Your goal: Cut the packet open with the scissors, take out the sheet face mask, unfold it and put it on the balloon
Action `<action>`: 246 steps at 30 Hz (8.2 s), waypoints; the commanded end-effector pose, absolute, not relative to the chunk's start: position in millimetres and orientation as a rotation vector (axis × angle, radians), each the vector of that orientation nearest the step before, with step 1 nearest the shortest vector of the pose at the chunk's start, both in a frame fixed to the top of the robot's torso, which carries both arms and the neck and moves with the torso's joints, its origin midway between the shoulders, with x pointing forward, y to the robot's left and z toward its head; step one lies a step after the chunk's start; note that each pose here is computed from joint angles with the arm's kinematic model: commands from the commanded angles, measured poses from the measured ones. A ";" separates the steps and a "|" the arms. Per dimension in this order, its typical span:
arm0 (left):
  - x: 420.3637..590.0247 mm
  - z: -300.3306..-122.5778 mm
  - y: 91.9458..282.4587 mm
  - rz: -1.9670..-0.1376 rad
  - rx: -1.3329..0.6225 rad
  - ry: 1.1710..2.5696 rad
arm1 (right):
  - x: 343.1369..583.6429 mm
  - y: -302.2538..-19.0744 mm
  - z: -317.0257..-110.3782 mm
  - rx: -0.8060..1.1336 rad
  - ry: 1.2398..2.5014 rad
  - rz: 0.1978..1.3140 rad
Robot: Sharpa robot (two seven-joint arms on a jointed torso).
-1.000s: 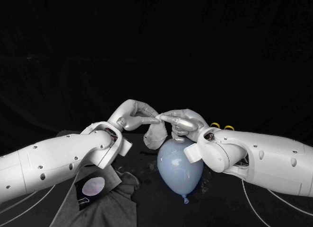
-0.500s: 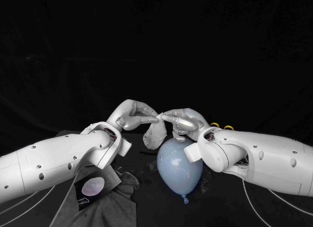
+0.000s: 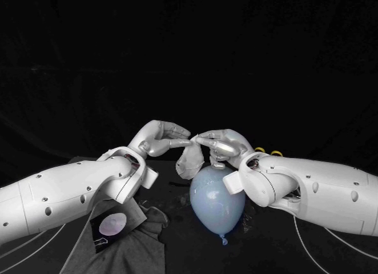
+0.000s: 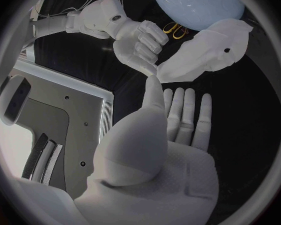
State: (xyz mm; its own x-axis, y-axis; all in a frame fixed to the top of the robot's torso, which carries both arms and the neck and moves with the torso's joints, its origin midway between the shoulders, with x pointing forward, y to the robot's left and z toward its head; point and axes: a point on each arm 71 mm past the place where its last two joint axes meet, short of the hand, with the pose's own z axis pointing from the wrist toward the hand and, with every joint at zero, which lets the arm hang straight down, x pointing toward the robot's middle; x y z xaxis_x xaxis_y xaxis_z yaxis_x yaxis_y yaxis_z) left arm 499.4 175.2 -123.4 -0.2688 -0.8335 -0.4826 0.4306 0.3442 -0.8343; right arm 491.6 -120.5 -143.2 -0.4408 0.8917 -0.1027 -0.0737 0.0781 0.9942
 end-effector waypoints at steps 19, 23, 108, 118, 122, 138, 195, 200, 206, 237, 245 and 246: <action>496.1 -136.6 219.2 -1.452 -0.939 1.345 | 509.3 -131.7 -127.7 0.576 1.472 1.398; 492.9 -143.2 207.8 -1.531 -0.995 1.387 | 510.5 -129.0 -123.9 0.496 1.467 1.377; 491.3 -145.8 178.3 -1.725 -1.117 1.325 | 524.1 -112.1 -91.5 0.149 1.222 1.146; 493.9 -148.4 169.5 -1.745 -1.129 1.365 | 517.9 -104.1 -89.5 0.126 1.206 1.178; 495.0 -148.9 168.9 -1.740 -1.129 1.369 | 515.3 -101.8 -88.4 0.116 1.193 1.190; 497.9 -149.3 166.6 -1.732 -1.087 1.381 | 516.2 -94.3 -90.1 0.066 1.233 1.197; 493.9 -156.8 144.7 -1.820 -1.024 1.634 | 555.8 -125.9 -88.1 0.317 1.233 1.126; 499.6 -154.0 151.9 -1.892 -1.077 1.541 | 552.3 -142.6 -84.8 0.407 1.172 1.158; 505.9 -151.6 164.8 -1.951 -1.152 1.426 | 540.7 -164.9 -84.4 0.509 1.121 1.205; 487.0 -130.7 196.0 -2.138 -1.284 1.174 | 452.4 -181.0 -160.9 0.771 1.320 1.363; 478.9 -123.3 193.2 -2.175 -1.271 1.163 | 446.4 -170.2 -165.6 0.751 1.369 1.393; 477.4 -121.9 191.7 -2.183 -1.269 1.163 | 445.5 -167.5 -165.9 0.744 1.380 1.401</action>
